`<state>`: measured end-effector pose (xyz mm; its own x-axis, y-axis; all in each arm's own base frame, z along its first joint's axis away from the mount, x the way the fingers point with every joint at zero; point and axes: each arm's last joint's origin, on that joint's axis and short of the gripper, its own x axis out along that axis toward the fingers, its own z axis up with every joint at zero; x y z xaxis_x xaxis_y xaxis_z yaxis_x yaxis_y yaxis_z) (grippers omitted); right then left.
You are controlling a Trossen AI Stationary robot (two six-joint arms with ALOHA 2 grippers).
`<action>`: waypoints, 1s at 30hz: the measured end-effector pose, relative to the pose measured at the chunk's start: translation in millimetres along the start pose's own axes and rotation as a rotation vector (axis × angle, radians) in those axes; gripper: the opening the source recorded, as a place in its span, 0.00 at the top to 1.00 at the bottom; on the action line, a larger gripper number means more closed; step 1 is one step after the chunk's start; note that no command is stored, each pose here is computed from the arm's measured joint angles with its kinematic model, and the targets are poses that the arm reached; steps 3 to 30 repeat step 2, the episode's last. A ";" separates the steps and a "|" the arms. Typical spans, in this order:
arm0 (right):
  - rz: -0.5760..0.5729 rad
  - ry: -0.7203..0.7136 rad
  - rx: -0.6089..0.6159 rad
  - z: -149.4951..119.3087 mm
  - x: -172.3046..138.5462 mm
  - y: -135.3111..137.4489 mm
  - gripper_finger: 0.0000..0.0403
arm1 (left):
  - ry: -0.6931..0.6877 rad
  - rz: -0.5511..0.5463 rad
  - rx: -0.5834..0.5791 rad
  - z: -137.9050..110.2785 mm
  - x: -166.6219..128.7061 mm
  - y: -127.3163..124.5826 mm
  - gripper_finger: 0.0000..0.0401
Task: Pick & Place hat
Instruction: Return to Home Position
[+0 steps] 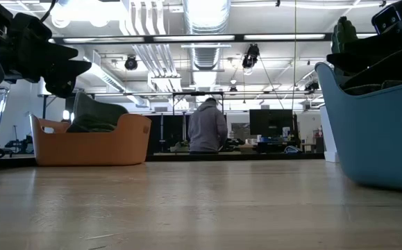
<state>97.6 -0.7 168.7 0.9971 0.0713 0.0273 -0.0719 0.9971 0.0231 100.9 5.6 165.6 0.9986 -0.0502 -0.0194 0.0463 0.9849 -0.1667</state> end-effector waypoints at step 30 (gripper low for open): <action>0.000 0.000 0.000 0.0 0.0 0.0 0.50 | 0.000 0.000 0.000 0.0 0.0 0.0 0.57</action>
